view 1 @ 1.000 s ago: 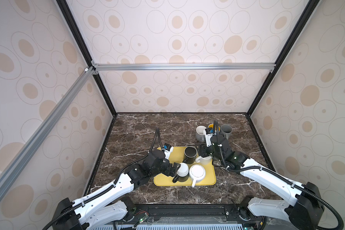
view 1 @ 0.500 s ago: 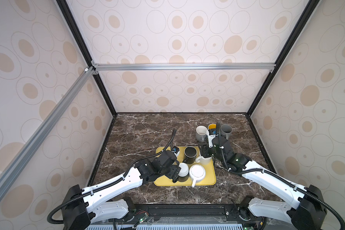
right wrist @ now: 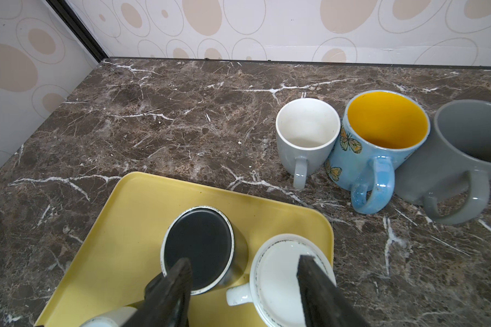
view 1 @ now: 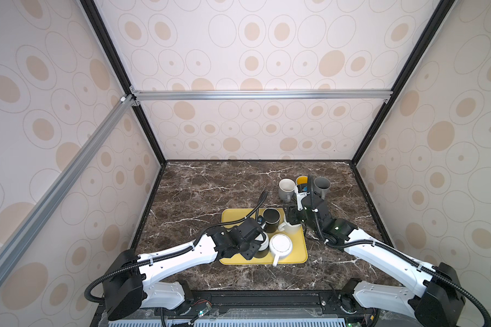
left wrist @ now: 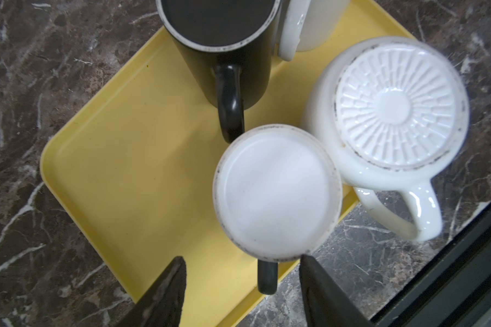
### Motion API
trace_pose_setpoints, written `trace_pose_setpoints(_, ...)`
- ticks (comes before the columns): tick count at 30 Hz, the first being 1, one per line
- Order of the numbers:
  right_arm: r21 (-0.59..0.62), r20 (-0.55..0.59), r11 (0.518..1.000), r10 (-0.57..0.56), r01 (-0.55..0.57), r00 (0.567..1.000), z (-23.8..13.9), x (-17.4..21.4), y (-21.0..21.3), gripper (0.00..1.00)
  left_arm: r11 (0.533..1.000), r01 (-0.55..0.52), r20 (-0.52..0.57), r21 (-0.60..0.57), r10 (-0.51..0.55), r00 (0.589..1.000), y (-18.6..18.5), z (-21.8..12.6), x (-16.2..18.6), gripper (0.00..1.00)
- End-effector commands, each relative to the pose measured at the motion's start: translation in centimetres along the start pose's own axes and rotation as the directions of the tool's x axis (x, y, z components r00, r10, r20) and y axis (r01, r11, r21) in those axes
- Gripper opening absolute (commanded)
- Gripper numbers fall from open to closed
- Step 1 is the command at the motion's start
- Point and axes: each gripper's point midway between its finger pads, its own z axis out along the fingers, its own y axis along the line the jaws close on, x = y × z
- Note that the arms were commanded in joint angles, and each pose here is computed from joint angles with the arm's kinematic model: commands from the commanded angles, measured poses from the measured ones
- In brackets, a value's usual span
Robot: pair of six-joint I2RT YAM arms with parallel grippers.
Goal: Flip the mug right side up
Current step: 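Close the left gripper on the white mug's base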
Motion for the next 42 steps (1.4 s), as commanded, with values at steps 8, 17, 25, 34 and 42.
trace_pose_setpoints(8,0.014,0.000,1.000,0.018,-0.018,1.000,0.0,0.2,-0.4,0.62,0.994,0.004,-0.063,0.110,0.003,0.998,-2.2,0.5,0.9,0.64)
trace_pose_setpoints(17,0.021,-0.016,0.999,0.025,-0.024,1.000,0.6,0.8,-0.5,0.62,0.995,0.031,-0.169,0.099,-0.014,0.986,-2.5,3.2,3.1,0.65)
trace_pose_setpoints(25,0.028,-0.017,0.999,0.040,-0.040,0.999,0.8,0.8,-0.8,0.62,0.996,0.044,-0.181,0.080,-0.029,0.983,-2.0,3.6,3.5,0.59)
trace_pose_setpoints(34,0.030,-0.028,0.999,0.041,-0.041,0.999,1.2,1.1,-0.7,0.62,0.995,0.060,-0.192,0.080,-0.044,0.980,-1.6,4.3,3.9,0.45)
trace_pose_setpoints(42,0.046,-0.029,0.998,0.033,-0.031,0.999,1.2,1.0,-1.0,0.61,0.997,0.060,-0.193,0.052,-0.049,0.980,-0.7,4.5,3.9,0.37)
